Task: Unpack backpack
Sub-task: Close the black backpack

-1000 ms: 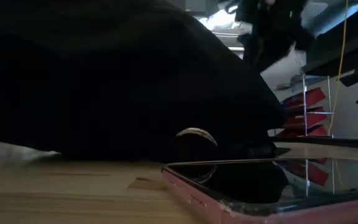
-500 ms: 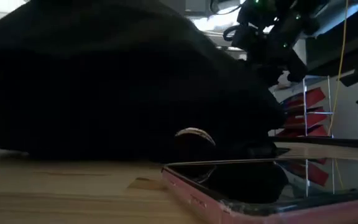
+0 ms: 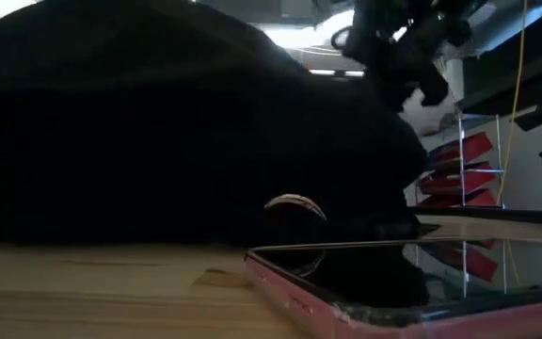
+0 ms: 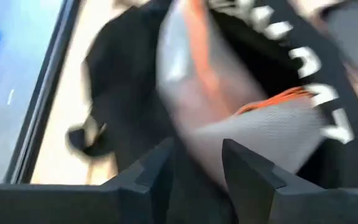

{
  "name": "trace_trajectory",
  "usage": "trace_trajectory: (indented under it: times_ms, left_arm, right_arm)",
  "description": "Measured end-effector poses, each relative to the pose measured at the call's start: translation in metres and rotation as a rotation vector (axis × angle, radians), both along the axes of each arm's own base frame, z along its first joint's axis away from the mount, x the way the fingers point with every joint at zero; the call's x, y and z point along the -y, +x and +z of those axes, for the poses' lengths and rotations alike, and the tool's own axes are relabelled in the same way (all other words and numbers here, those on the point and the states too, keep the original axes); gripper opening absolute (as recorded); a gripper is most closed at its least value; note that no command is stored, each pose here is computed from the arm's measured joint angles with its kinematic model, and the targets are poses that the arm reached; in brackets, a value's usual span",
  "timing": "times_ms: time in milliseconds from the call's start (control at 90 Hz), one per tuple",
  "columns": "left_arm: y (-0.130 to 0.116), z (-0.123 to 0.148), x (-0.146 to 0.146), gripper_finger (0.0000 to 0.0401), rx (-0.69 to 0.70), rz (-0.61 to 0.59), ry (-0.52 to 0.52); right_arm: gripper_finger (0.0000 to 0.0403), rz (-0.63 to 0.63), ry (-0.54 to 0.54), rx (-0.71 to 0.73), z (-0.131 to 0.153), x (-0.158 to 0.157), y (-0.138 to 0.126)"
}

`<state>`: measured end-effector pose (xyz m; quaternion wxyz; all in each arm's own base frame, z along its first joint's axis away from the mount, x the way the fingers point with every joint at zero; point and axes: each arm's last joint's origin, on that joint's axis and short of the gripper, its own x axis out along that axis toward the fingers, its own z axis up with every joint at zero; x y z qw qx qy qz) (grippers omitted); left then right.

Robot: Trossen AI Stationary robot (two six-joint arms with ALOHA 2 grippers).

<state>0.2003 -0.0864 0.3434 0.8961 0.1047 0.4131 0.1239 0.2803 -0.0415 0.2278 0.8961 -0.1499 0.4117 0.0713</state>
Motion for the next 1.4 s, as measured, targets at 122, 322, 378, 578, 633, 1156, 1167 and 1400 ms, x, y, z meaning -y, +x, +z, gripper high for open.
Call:
trace_trajectory:
  times_ms: [122,322,378,578,633,1156,1167,1400]
  left_arm:
    - [0.019,-0.016,0.006,0.0121,0.002,-0.106,0.115]
    - [0.042,-0.047,-0.006,0.0125,-0.111,-0.044,0.249]
    - [0.051,-0.057,-0.007,0.0137,-0.156,-0.066,0.233]
    - [0.081,-0.082,-0.016,0.0220,-0.223,-0.037,0.384]
    - [0.086,-0.084,-0.022,0.0245,-0.228,-0.013,0.433]
    - [0.110,-0.122,-0.061,0.0353,-0.413,0.062,0.469]
    - [0.111,-0.123,-0.062,0.0354,-0.414,0.068,0.467]
    - [0.111,-0.128,-0.094,0.0347,-0.407,0.231,0.294]
  right_arm:
    - [0.0000,0.031,0.027,0.023,0.010,-0.001,0.002]
    - [0.0000,0.058,0.068,-0.006,0.009,-0.006,0.001]
    - [0.0000,0.073,0.071,-0.005,0.009,-0.010,0.001]
    - [0.0000,0.124,0.075,-0.017,0.007,-0.023,0.002]
    - [0.0000,0.132,0.079,-0.021,0.007,-0.027,0.002]
    - [0.0000,0.161,0.107,-0.053,0.006,-0.044,0.001]
    - [0.0000,0.161,0.107,-0.053,0.006,-0.044,0.001]
    - [0.0000,0.158,0.109,-0.052,0.006,-0.044,0.001]
